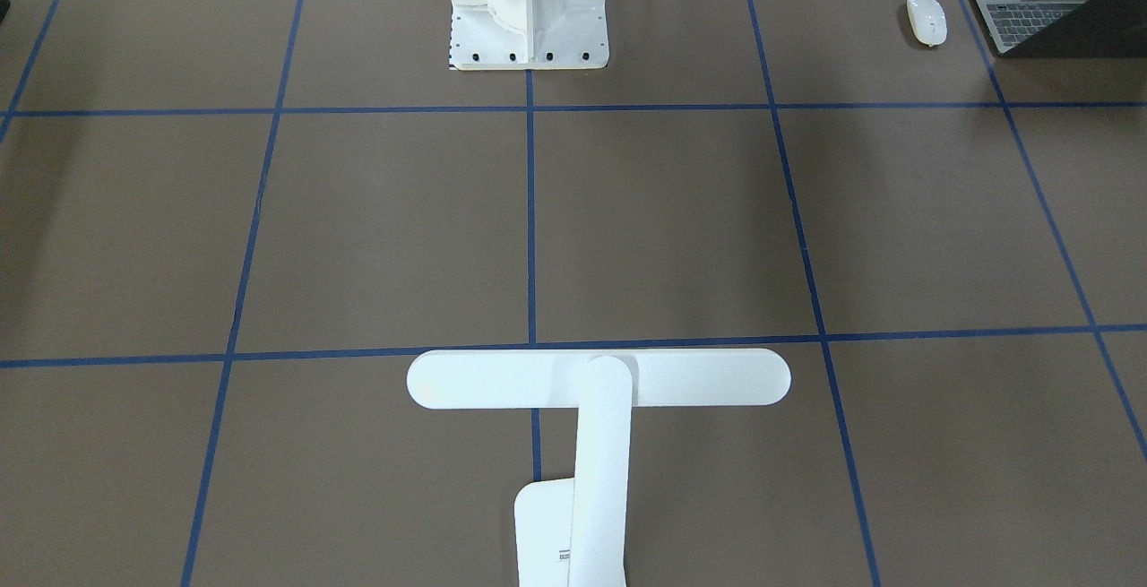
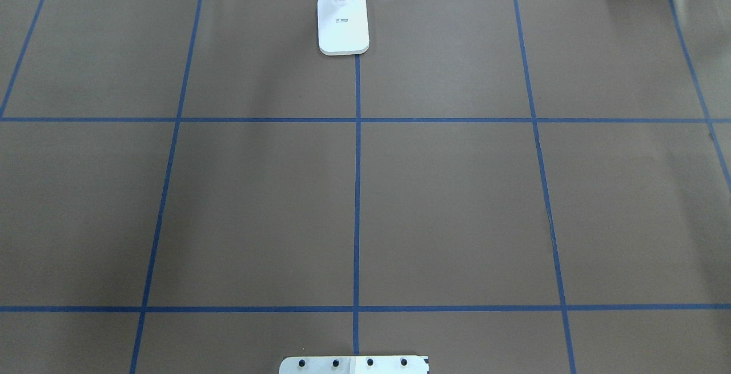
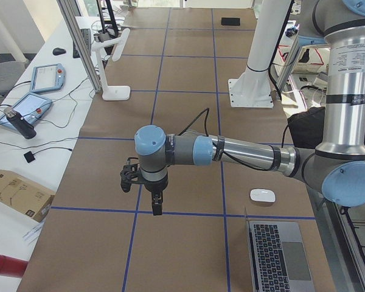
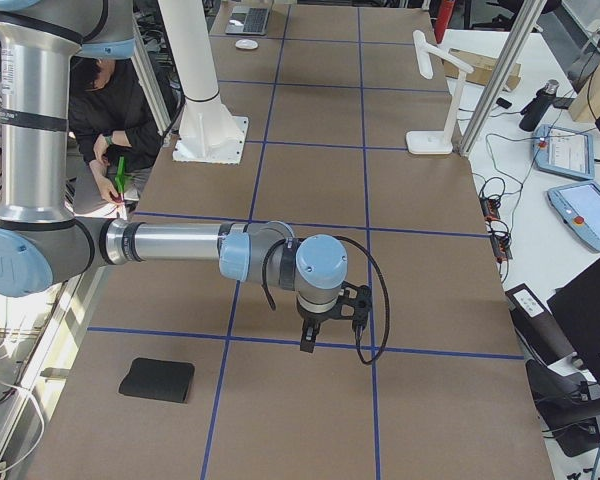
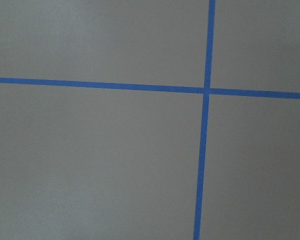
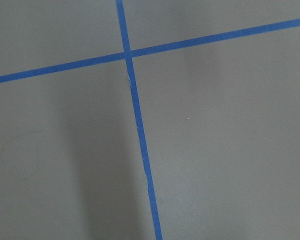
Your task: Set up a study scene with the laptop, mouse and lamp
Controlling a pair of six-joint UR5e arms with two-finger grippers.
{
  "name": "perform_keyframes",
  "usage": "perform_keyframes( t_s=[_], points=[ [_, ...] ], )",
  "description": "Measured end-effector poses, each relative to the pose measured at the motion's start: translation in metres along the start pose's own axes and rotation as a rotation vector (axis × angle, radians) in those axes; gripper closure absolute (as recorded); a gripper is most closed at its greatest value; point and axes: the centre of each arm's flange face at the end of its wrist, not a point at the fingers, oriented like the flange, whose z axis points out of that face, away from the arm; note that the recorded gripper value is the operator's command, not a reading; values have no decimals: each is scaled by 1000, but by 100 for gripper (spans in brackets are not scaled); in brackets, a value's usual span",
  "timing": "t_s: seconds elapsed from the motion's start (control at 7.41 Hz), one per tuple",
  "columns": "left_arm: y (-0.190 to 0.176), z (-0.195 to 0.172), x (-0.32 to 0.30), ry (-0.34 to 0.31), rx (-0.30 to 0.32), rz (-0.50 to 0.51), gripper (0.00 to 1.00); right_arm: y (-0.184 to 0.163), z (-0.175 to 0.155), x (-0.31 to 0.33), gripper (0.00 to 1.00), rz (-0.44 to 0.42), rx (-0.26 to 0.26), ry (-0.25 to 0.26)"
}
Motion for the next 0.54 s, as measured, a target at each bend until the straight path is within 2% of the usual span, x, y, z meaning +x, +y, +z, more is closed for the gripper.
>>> perform_keyframes(
  t_s=[0.27, 0.54],
  points=[
    [16, -2, -26, -19, -26, -215, 0, 1, -7, -8, 1, -18, 12, -1],
    [59, 1, -55, -26, -57, -512, 1, 0, -6, -6, 1, -18, 12, 7]
  ],
)
